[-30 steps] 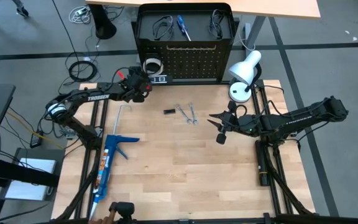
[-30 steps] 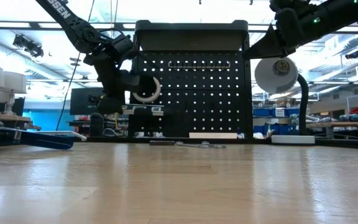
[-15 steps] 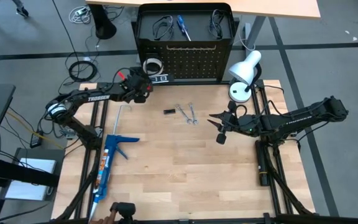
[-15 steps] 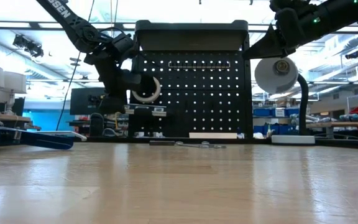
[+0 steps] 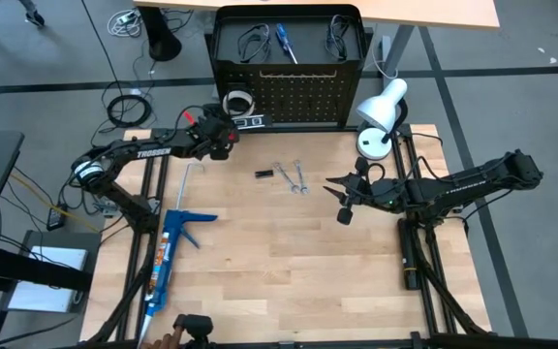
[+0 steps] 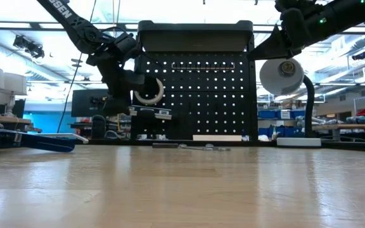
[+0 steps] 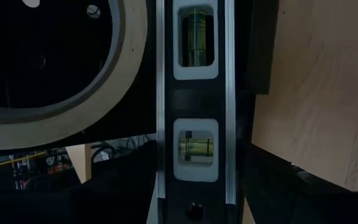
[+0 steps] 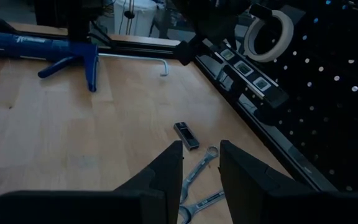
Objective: Hang tools onto peg board
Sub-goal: Hang the spirit level on the pegboard, then hang the right wrench on the pegboard
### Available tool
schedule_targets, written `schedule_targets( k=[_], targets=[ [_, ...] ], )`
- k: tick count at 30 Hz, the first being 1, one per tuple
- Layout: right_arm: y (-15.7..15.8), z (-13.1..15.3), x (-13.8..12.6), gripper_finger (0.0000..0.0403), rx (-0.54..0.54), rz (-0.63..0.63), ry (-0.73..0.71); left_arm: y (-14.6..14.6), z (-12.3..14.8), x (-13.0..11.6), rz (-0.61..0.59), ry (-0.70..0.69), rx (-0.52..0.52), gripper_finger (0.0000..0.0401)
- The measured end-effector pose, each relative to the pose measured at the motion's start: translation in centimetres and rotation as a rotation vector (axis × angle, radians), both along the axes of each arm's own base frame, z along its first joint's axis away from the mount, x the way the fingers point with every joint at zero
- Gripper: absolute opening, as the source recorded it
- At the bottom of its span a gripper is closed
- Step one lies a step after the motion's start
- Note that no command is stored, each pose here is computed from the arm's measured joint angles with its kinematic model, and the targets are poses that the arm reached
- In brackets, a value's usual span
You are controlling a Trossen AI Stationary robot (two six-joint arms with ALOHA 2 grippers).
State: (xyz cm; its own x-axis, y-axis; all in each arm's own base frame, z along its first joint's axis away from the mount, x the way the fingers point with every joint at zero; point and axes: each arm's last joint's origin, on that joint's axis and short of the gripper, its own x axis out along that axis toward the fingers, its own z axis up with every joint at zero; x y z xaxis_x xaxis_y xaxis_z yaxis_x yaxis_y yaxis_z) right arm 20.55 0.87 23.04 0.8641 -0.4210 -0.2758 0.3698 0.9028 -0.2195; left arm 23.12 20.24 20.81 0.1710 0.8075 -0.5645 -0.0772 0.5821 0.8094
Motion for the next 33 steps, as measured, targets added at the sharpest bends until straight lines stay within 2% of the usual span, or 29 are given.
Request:
schedule_targets(
  k=[8, 18, 33],
  targets=[
    [0.00, 0.00, 0.00, 0.0111, 0.000, 0.000, 0.000, -0.15, -0.28, -0.06, -0.030, 0.004, -0.044, 0.0225],
    [0.00, 0.00, 0.00, 0.0111, 0.000, 0.000, 0.000, 0.02, -0.70, -0.09, -0.010, 0.006, -0.057, 0.0274],
    [0.00, 0.01, 0.00, 0.0111, 0.000, 0.000, -0.001, 0.19, -0.67, -0.30, 0.010, 0.067, -0.020, 0.0262]
  ],
)
